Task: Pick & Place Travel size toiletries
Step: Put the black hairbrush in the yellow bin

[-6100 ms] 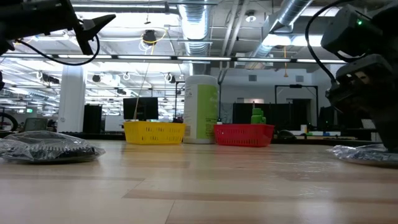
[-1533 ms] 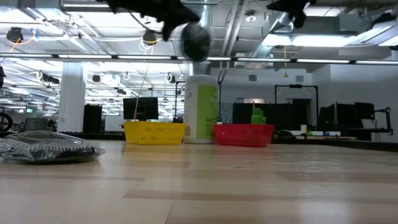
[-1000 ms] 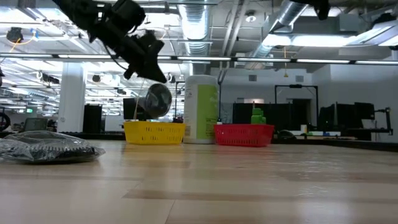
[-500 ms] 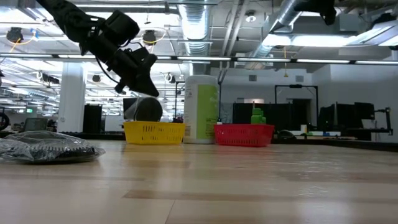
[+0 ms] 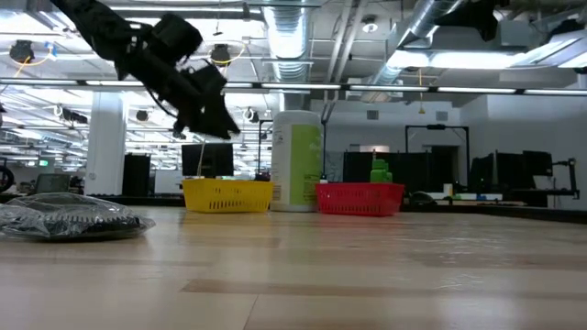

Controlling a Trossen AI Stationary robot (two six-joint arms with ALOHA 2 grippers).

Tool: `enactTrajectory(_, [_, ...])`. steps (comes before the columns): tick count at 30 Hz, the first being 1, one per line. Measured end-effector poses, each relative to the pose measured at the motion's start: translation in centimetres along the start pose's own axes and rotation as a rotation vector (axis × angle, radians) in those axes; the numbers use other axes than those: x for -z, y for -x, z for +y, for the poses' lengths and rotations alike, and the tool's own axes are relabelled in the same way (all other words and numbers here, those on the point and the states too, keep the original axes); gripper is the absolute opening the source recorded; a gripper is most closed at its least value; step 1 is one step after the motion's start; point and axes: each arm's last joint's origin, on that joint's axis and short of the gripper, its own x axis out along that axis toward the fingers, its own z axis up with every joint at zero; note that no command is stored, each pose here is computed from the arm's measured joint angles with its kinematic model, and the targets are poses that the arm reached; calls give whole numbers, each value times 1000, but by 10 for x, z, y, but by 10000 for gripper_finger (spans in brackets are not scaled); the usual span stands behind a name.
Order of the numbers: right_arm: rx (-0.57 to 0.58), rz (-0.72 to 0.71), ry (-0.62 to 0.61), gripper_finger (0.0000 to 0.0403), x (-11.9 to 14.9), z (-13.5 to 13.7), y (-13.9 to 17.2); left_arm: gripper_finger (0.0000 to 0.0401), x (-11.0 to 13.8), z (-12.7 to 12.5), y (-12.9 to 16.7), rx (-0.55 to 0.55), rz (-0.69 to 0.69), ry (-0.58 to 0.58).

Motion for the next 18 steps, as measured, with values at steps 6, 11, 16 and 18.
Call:
enactTrajectory(6, [0,0,-3,227,0,0,0,226,-23,-22,37,116,-110,76])
enactTrajectory(11, [-1,0,-7,223,0,0,0,222,-8,-64,72,340,23,-54])
enactTrajectory(16, [-1,0,-10,222,0,0,0,228,22,-108,95,482,162,-63])
enactTrajectory(18, [-1,0,-10,222,0,0,0,229,41,-118,100,470,236,-22])
